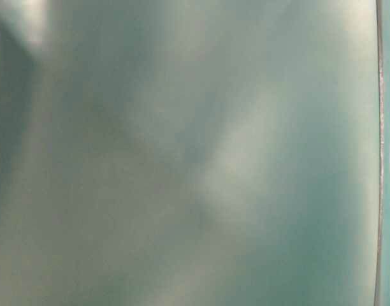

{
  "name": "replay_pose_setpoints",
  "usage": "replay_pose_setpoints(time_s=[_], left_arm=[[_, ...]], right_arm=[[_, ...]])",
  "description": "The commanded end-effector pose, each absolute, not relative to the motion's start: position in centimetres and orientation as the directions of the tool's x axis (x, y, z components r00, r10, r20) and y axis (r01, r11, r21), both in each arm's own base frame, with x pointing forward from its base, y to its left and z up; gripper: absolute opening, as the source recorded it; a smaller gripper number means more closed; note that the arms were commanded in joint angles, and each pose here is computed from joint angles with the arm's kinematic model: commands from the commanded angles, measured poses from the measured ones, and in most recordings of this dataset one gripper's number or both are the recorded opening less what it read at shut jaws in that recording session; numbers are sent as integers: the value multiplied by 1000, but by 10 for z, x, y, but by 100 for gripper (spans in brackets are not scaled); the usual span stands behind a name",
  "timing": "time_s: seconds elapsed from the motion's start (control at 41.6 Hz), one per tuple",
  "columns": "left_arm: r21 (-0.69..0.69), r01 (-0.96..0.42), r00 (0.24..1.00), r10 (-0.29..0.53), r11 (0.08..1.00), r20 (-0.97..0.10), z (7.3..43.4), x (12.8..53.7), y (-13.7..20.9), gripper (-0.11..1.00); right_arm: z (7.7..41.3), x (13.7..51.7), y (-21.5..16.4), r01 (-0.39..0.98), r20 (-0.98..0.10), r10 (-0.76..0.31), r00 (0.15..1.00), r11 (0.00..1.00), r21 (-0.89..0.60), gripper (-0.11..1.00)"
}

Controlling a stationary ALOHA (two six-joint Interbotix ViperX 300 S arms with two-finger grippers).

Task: Scoop the yellow hexagonal prism block from the bowl with a spoon using the right arm.
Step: 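Lower the open right gripper around the red spoon handle, then close the right gripper on the red spoon handle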

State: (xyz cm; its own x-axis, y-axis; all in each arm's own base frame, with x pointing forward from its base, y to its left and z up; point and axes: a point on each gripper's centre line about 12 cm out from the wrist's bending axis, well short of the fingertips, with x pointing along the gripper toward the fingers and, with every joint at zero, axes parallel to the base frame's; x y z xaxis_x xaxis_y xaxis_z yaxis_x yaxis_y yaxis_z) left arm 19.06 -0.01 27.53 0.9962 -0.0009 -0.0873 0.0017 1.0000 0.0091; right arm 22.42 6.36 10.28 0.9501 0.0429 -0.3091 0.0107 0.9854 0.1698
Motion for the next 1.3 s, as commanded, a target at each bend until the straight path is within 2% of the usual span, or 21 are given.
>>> replay_pose_setpoints(time_s=[0.0, 0.408, 1.008, 1.128, 1.273], left_arm=[[11, 2, 998, -1, 1000, -69, 282, 193, 0, 1], [11, 2, 997, -1, 1000, -74, 281, 194, 0, 1], [11, 2, 997, -1, 1000, -75, 280, 193, 0, 1], [11, 2, 997, -1, 1000, -75, 280, 193, 0, 1], [11, 2, 997, -1, 1000, -75, 280, 193, 0, 1]], right_arm=[[103, 226, 66, 6, -299, 47, 953, 985, 172, 49], [83, 229, 67, 22, -360, 27, 932, 991, 133, 49], [80, 228, 66, 31, -372, 23, 928, 990, 138, 49], [80, 228, 67, 25, -373, 28, 928, 990, 137, 45], [80, 227, 70, 12, -371, 40, 928, 990, 138, 34]])
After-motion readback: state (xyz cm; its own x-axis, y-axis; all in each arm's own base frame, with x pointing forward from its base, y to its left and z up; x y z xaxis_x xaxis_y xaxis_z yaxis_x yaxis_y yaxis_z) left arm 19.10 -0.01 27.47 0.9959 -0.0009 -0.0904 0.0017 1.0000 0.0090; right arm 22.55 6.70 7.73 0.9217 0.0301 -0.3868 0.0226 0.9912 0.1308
